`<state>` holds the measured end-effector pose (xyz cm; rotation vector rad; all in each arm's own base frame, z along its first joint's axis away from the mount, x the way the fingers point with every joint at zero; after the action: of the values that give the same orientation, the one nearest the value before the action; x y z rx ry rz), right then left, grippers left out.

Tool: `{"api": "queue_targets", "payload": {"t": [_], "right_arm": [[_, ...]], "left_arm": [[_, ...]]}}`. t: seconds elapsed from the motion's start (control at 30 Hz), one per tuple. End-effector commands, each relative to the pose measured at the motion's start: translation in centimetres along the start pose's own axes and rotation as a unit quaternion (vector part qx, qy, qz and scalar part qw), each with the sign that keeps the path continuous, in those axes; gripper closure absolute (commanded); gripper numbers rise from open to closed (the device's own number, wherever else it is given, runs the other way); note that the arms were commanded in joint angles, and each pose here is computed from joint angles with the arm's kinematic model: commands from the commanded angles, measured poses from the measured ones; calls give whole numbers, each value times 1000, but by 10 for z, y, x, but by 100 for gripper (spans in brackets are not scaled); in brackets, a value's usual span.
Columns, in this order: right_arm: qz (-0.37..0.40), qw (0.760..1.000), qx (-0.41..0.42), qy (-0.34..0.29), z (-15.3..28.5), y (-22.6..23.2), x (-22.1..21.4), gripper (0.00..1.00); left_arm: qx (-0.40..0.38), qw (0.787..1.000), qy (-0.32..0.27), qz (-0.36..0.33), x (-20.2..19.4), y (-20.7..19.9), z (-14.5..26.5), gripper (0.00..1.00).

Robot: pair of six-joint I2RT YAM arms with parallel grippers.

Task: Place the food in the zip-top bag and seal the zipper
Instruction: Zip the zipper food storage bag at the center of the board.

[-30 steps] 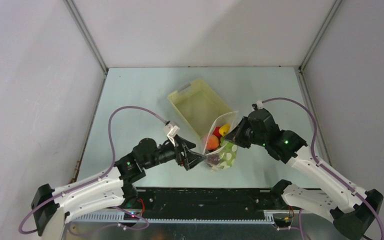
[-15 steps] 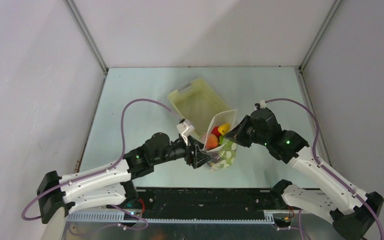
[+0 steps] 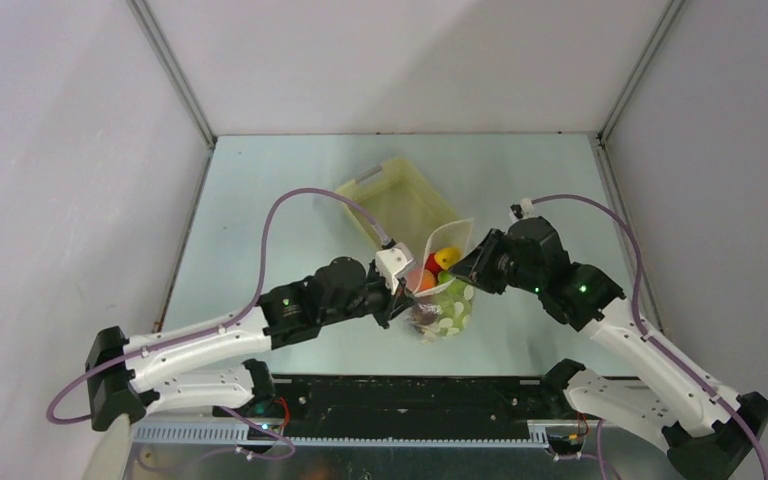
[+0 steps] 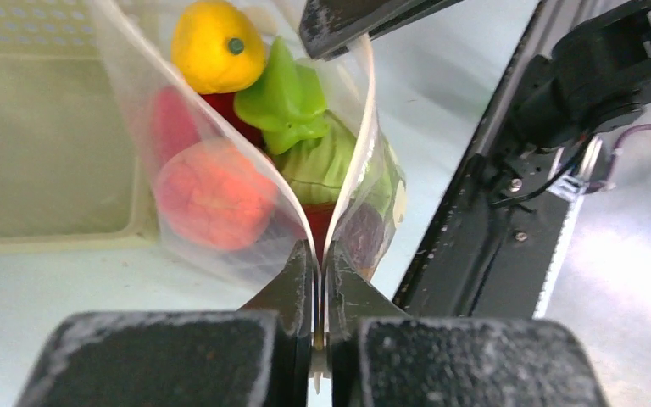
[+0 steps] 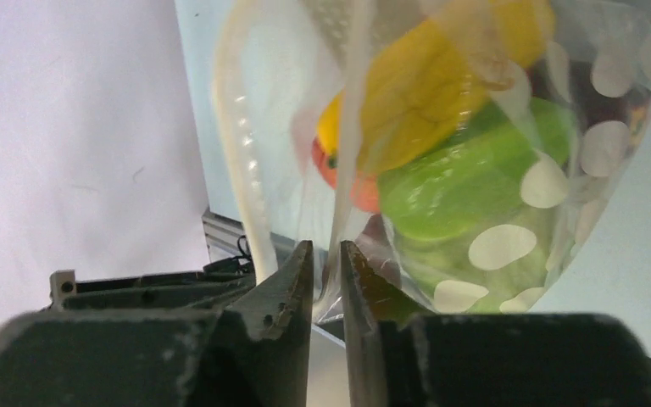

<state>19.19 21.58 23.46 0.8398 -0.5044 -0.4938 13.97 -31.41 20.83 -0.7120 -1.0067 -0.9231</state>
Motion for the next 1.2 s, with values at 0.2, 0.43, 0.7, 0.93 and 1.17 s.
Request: {"api": "queue_targets", "payload": {"t": [0.2,0.43,0.7,0.93,1.17], "right_arm": [[324,936,131,-48,52,32,13,34],[641,718,270,-12,87,35,-21,11],[757,506,411,34,86,46,-59,1],[793,458,395,70,48,65,-62,1],[802,435,389,124,15,64,-67,0]], "left_arm": [[37,988,-16,-149,27,20,27,100],[46,966,-36,-250,29,30,45,100],[31,960,-43,-276,30,26,55,100],[11,960,-18,-280,22,22,47,100],[-2,961,-17,-278,19,18,45,100]]}}
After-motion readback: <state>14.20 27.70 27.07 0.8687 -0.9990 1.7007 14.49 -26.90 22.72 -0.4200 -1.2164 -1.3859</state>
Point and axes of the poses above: each gripper's point midway between its finger pads, its own z axis back along the fingers, its own y axis along the line the jaws close on, x = y × z, the point moved 1 cm from there along z, back along the fingers, and after that the axes turned 7 degrees about -z, right-handed, at the moved point
